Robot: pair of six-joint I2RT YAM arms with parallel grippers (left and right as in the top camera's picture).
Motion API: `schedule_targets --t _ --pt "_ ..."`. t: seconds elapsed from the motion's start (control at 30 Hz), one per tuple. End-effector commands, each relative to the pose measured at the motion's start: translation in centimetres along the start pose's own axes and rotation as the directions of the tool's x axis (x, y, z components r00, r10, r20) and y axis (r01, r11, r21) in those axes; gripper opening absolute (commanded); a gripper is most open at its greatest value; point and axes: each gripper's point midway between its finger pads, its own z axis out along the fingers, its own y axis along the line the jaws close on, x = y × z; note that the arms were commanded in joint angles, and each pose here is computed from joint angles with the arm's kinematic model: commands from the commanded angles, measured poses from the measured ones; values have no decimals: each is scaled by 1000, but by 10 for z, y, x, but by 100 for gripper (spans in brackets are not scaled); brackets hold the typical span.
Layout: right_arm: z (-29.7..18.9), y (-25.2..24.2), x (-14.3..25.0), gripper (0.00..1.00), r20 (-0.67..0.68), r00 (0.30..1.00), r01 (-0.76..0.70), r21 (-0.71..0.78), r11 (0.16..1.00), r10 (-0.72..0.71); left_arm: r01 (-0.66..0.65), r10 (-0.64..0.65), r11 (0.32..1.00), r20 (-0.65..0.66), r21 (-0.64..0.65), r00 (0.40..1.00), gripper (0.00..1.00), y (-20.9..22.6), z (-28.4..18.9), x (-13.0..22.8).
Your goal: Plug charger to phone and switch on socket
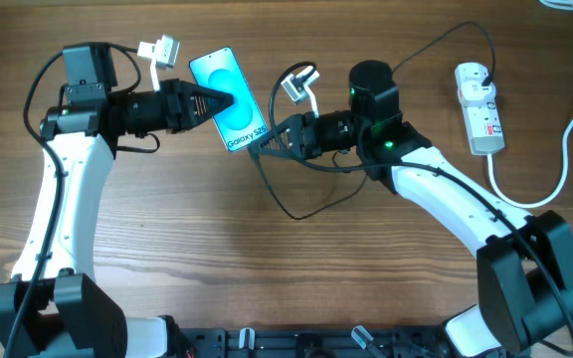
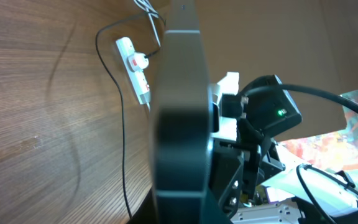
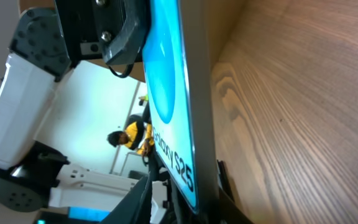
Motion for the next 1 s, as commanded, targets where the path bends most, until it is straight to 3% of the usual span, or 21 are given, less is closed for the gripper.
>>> schedule_targets --t 0.0,0.1,0.2,0.3,0.43,0.6,0.83,0.97 --pt "12 7 5 25 -23 996 83 -12 996 -84 -2 2 1000 13 -6 1000 4 -6 -3 -1" --pt "18 4 12 24 -40 997 73 2 997 -73 2 -2 1000 13 -7 1000 4 -6 -3 -1" --pt "18 -4 15 11 -43 998 42 29 999 -41 2 -2 1000 13 -7 1000 4 -6 -3 -1" --pt "18 -5 16 4 -45 998 33 32 999 -32 2 -2 1000 13 -7 1000 4 -6 -3 -1" --pt "18 0 11 5 -31 997 66 20 998 -66 8 -8 1000 -15 20 1000 4 -11 2 7" --pt "16 7 2 5 -6 996 86 4 996 -86 -53 69 986 -101 156 993 4 -36 14 34" --pt "12 5 -3 5 12 996 86 13 996 -86 -31 53 987 -138 157 989 4 -36 10 58" --pt "11 -9 8 20 -15 999 43 53 998 -42 -28 41 990 -93 138 995 4 -30 1 44"
